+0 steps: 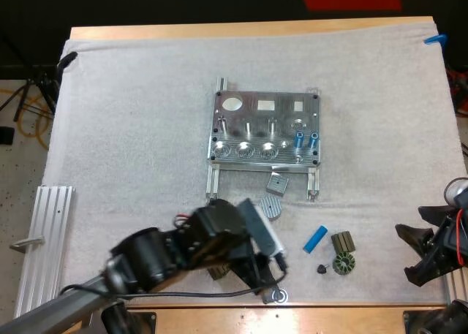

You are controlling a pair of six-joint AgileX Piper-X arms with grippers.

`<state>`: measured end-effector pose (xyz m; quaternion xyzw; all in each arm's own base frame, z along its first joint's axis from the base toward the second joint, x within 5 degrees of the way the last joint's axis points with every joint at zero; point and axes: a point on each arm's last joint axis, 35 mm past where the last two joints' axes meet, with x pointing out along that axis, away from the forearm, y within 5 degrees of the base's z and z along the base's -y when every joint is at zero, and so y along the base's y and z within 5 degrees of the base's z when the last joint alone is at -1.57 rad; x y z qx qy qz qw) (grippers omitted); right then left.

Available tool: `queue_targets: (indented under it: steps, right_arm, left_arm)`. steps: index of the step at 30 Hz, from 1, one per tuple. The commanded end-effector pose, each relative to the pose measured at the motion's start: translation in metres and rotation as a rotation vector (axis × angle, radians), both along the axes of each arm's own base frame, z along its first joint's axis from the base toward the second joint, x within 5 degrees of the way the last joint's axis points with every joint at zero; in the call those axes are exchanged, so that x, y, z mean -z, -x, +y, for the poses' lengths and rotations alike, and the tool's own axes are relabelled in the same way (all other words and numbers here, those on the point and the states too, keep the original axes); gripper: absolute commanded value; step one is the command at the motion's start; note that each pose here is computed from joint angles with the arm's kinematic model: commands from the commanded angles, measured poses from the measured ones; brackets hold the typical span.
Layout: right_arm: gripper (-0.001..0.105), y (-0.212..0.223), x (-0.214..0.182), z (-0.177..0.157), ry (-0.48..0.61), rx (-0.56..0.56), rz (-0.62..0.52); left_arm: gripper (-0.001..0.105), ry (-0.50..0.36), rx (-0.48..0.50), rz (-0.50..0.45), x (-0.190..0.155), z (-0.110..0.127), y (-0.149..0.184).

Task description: Load cells from right to left

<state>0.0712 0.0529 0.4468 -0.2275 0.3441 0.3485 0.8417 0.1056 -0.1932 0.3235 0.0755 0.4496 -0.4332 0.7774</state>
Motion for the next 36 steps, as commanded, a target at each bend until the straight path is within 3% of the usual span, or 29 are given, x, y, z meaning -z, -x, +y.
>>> queue_targets:
  steps: [1, 8, 19, 27, 36]
  right_arm:
    - [0.044, 0.001, -0.001, -0.001, 0.016, -0.007, -0.025]
    - [0.044, 0.001, 0.002, -0.005, 0.12, 0.013, -0.056]
    - [0.044, 0.001, 0.002, -0.006, 0.139, 0.019, -0.063]
    - [0.044, 0.0, 0.001, -0.006, 0.143, 0.006, -0.079]
    - [0.044, 0.0, 0.001, -0.005, 0.149, -0.006, -0.09]
  left_arm:
    - [0.056, 0.013, -0.031, 0.008, 0.002, -0.007, 0.001]
    - [0.056, 0.019, -0.087, 0.117, 0.028, -0.047, 0.002]
    - [0.056, -0.064, -0.099, 0.167, 0.085, -0.089, -0.015]
    - [0.056, -0.131, -0.104, 0.193, 0.116, -0.101, -0.021]
    - [0.056, -0.087, -0.105, 0.17, 0.119, -0.109, -0.024]
